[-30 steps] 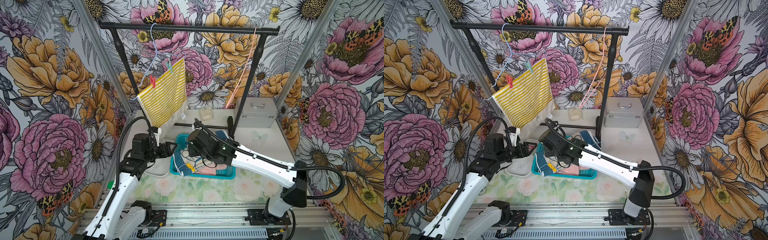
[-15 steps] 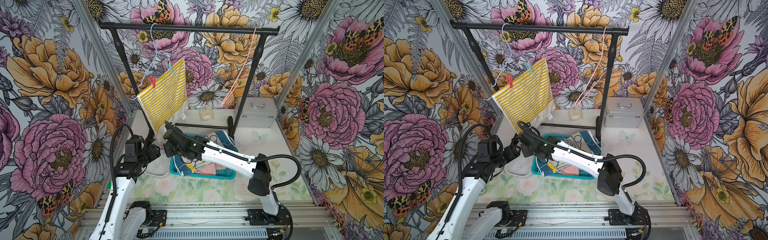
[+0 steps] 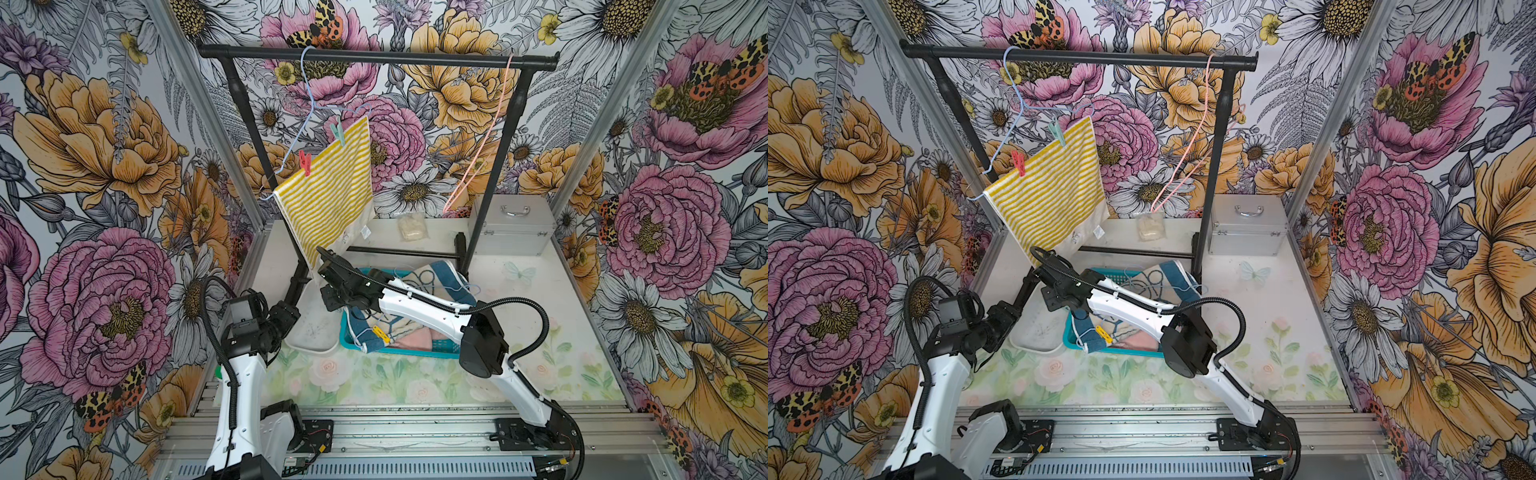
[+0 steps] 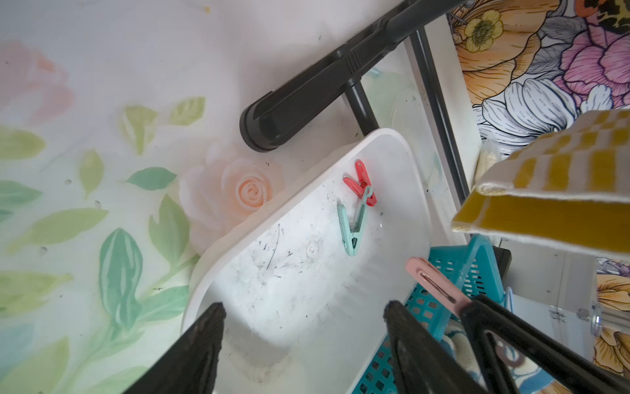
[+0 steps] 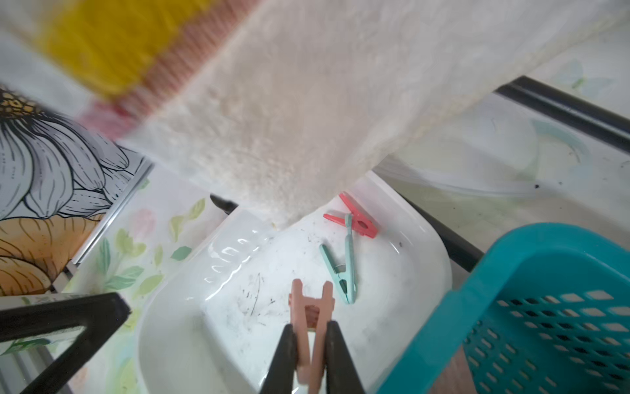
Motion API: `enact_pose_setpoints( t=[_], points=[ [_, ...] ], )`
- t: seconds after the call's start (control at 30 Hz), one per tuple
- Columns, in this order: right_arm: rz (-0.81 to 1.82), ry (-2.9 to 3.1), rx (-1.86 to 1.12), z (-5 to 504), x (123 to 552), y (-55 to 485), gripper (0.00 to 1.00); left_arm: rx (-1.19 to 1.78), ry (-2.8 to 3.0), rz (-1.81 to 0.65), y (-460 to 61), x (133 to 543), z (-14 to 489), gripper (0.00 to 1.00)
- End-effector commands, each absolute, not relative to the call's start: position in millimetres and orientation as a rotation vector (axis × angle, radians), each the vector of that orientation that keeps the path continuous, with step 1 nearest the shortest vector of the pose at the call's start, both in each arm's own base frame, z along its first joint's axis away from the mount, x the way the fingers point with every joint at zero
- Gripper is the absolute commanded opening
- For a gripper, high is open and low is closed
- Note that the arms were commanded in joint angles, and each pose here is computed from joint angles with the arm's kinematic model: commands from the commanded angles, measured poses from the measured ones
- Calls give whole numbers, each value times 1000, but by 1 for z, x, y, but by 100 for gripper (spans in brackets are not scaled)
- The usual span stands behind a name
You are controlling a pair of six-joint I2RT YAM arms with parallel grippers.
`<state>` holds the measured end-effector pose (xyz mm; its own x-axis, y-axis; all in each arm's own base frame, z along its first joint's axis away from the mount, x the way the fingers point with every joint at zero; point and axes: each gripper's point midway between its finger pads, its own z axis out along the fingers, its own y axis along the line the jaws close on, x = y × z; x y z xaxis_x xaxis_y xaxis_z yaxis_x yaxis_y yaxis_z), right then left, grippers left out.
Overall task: Remove the clothespins securing towels to the hanger
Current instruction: Place the clothespin in the storage box.
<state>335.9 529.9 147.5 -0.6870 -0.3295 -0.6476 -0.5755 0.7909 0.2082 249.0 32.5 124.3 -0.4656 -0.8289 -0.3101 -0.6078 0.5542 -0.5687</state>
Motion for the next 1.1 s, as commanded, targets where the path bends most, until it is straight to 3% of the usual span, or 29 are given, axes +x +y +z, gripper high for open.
enact_pose_setpoints(
  t=[0.0,0.3,0.7,0.93,1.07],
  points=[
    [546,2345,-691,148,343,538,4,-1151,2156,-585,32,258,133,76],
    [567,2353,-676,138,349,546,9,-1153,2145,-594,32,258,129,76],
    [619,2413,-732,125,330,550,35,-1121,2143,-600,32,262,136,76],
    [674,2328,-771,169,330,549,50,-1026,2125,-575,35,270,159,76],
    [706,2246,-759,214,331,543,53,-874,2105,-534,37,282,194,76]
  ],
)
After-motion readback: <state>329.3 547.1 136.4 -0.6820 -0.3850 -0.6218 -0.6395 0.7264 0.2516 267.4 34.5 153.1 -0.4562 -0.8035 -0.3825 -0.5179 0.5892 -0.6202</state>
